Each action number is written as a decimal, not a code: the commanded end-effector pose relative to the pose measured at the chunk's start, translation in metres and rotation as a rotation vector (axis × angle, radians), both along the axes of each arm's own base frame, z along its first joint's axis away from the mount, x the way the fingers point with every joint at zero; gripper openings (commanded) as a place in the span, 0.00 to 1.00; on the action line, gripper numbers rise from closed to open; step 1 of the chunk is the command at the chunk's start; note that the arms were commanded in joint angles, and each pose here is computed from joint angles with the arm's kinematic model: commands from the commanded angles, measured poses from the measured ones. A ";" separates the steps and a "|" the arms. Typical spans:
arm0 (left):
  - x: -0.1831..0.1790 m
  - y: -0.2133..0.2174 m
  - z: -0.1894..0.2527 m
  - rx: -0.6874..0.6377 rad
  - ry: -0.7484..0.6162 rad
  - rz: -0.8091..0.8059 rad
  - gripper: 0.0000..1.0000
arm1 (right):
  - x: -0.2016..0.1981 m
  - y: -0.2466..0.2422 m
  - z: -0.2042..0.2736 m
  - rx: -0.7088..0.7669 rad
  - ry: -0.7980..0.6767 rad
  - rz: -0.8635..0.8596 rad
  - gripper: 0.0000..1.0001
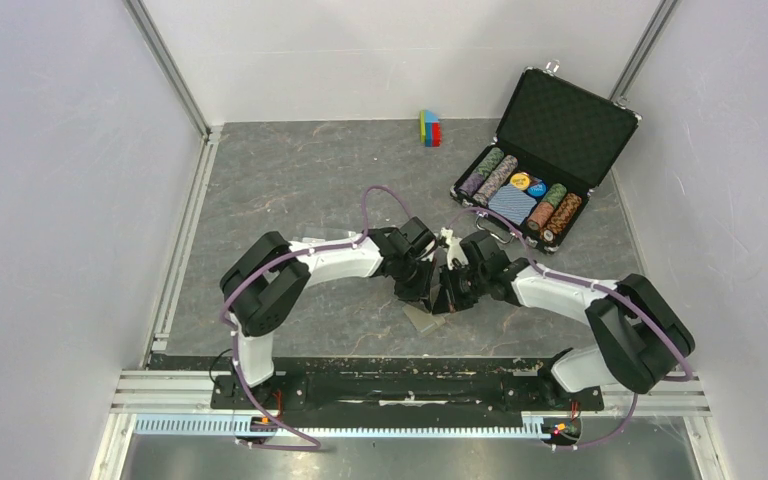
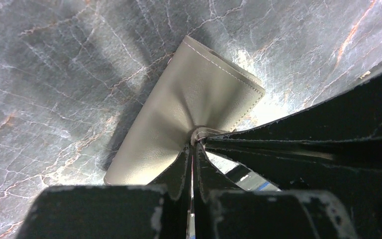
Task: Put the credit cards into the card holder
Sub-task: Close the card holder at the center of the board, then reset both arms
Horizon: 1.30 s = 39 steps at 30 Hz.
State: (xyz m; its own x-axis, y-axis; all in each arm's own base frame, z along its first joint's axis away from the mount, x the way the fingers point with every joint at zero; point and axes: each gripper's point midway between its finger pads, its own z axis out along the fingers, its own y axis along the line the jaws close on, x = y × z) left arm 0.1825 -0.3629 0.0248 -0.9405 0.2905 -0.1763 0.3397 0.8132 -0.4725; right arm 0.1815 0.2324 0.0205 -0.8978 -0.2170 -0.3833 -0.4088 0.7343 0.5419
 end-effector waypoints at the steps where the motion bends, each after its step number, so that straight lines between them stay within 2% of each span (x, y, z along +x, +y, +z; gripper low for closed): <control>1: -0.001 0.038 -0.068 0.249 -0.009 0.002 0.02 | -0.016 -0.039 -0.055 -0.303 0.039 -0.007 0.00; 3: -0.001 0.036 -0.069 0.233 -0.004 -0.006 0.02 | -0.021 -0.042 -0.061 -0.321 0.063 0.003 0.00; 6: 0.002 0.020 -0.054 0.144 -0.030 -0.039 0.03 | -0.020 -0.034 -0.053 -0.273 0.042 0.037 0.00; 7: 0.005 0.015 -0.044 0.115 -0.049 -0.043 0.07 | -0.015 -0.027 -0.045 -0.239 0.013 0.049 0.00; 10: 0.016 -0.007 0.002 -0.032 -0.125 -0.065 0.41 | 0.008 -0.009 -0.011 -0.150 -0.100 0.041 0.02; 11: 0.019 -0.014 0.018 -0.086 -0.149 -0.066 0.50 | 0.016 -0.004 0.002 -0.124 -0.136 0.031 0.08; 13: 0.028 -0.025 0.059 -0.212 -0.204 -0.063 0.66 | 0.037 0.002 0.029 -0.080 -0.208 -0.002 0.27; 15: 0.038 -0.031 0.095 -0.340 -0.236 -0.050 0.77 | 0.059 0.005 0.058 -0.044 -0.285 -0.046 0.48; 17: 0.050 -0.031 0.126 -0.463 -0.252 -0.030 0.98 | 0.080 0.000 0.082 -0.029 -0.354 -0.106 0.66; 21: 0.093 0.004 0.180 -0.673 -0.309 0.088 1.00 | 0.115 -0.030 0.113 -0.037 -0.454 -0.255 0.95; 22: 0.103 0.017 0.191 -0.708 -0.333 0.130 1.00 | 0.124 -0.042 0.116 -0.049 -0.472 -0.302 0.98; 24: 0.129 0.055 0.202 -0.727 -0.394 0.236 1.00 | 0.136 -0.070 0.119 -0.082 -0.508 -0.398 0.98; 27: 0.164 0.128 0.199 -0.626 -0.524 0.407 1.00 | 0.146 -0.119 0.117 -0.149 -0.599 -0.555 0.98; 30: 0.181 0.203 0.179 -0.366 -0.690 0.525 1.00 | 0.145 -0.167 0.108 -0.229 -0.733 -0.729 0.98; 35: 0.176 0.303 0.155 0.110 -0.945 0.664 1.00 | 0.117 -0.218 0.075 -0.373 -0.932 -0.821 0.98; 37: 0.168 0.329 0.132 0.225 -0.980 0.710 1.00 | 0.104 -0.236 0.065 -0.423 -1.011 -0.869 0.98; 39: 0.163 0.338 0.110 0.275 -1.028 0.674 1.00 | 0.104 -0.248 0.069 -0.457 -1.036 -0.908 0.98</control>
